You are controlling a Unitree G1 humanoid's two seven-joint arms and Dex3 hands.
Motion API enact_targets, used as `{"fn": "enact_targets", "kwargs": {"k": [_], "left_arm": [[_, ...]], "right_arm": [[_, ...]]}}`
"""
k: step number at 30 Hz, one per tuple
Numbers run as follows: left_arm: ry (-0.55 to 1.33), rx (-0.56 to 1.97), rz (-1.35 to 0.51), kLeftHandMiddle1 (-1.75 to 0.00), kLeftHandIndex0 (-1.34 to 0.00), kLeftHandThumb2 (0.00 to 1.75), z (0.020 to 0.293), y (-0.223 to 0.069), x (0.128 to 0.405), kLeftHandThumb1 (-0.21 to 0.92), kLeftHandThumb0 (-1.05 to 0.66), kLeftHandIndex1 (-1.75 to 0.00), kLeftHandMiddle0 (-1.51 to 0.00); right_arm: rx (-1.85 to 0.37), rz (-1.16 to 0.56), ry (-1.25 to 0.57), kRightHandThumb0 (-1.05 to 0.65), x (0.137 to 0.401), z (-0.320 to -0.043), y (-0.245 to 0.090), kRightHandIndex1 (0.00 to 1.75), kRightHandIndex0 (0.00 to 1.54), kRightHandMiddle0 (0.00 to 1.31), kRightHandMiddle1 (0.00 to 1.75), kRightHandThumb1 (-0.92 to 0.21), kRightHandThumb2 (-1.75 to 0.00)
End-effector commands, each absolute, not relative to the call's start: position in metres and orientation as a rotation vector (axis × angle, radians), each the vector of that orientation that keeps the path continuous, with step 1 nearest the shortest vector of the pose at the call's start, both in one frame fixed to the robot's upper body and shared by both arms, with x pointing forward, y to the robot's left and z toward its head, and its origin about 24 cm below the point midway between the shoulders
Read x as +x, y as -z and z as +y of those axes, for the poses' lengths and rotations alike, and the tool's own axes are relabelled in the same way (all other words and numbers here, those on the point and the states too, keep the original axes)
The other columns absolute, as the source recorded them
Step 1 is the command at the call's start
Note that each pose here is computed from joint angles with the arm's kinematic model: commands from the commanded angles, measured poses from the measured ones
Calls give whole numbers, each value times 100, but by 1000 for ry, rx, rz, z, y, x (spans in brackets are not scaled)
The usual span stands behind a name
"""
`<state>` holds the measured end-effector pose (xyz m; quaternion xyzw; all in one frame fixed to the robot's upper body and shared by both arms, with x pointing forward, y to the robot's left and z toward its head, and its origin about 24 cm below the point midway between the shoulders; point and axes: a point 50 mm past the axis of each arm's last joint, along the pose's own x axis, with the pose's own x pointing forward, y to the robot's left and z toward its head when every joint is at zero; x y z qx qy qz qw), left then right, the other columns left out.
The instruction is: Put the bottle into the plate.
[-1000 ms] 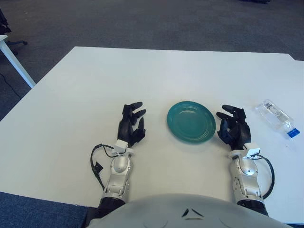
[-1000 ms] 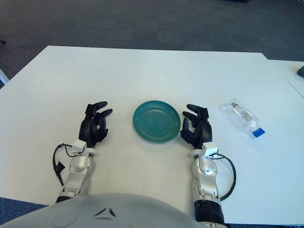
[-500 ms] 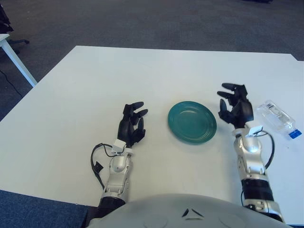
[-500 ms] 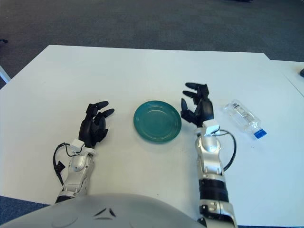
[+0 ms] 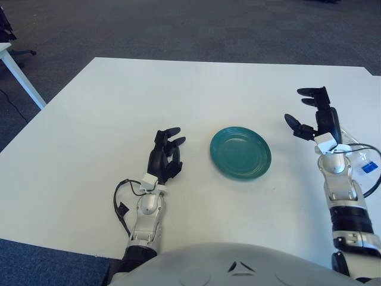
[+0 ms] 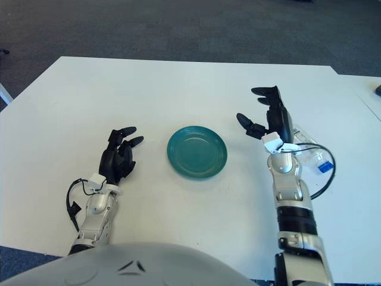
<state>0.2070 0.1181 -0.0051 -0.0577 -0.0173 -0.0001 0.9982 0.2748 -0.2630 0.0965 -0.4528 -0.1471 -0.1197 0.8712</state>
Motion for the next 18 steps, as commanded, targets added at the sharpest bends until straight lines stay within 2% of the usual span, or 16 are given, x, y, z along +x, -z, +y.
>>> {"fn": "enact_targets", "kwargs": {"k": [1, 5, 7, 8, 9, 11, 13, 18], "left_arm": [[-15, -128, 109, -75, -13, 67, 122, 32, 193, 88, -58, -107, -40], [-16, -134, 102, -75, -13, 69, 122, 32, 195, 86, -56, -107, -40], [-16, -138, 98, -75, -13, 71, 123, 32, 196, 85, -56, -107, -40], [-16, -140, 96, -76, -14, 72, 123, 32, 196, 85, -56, -107, -40], [-15, -141, 91, -76, -14, 72, 124, 32, 196, 85, -56, -107, -40], [-11, -144, 84, -76, -13, 71, 124, 31, 195, 86, -57, -107, -39], [-6, -147, 77, -76, -12, 70, 125, 31, 195, 86, -58, -107, -39], [4, -151, 66, -74, -10, 66, 126, 31, 193, 88, -58, -106, -38]], "right_arm": [[-1251, -353, 301, -74, 294, -278, -118, 68, 17, 0, 100, -87, -41], [-1418, -298, 300, -79, 303, -294, -122, 54, 15, 0, 92, -90, -34], [-1486, -254, 272, -85, 305, -300, -123, 41, 12, 0, 82, -91, -34], [-1517, -231, 256, -92, 306, -302, -124, 29, 8, 0, 63, -92, -40], [-1556, -187, 224, -95, 306, -306, -127, 24, 6, 0, 56, -92, -42], [-1609, -106, 173, -101, 306, -314, -131, 10, 3, 0, 25, -92, -51], [-1639, -35, 136, -103, 305, -320, -136, 5, 1, 0, 13, -92, -54], [-1683, 110, 90, -104, 308, -333, -141, 1, 0, 0, 2, -92, -57]]}}
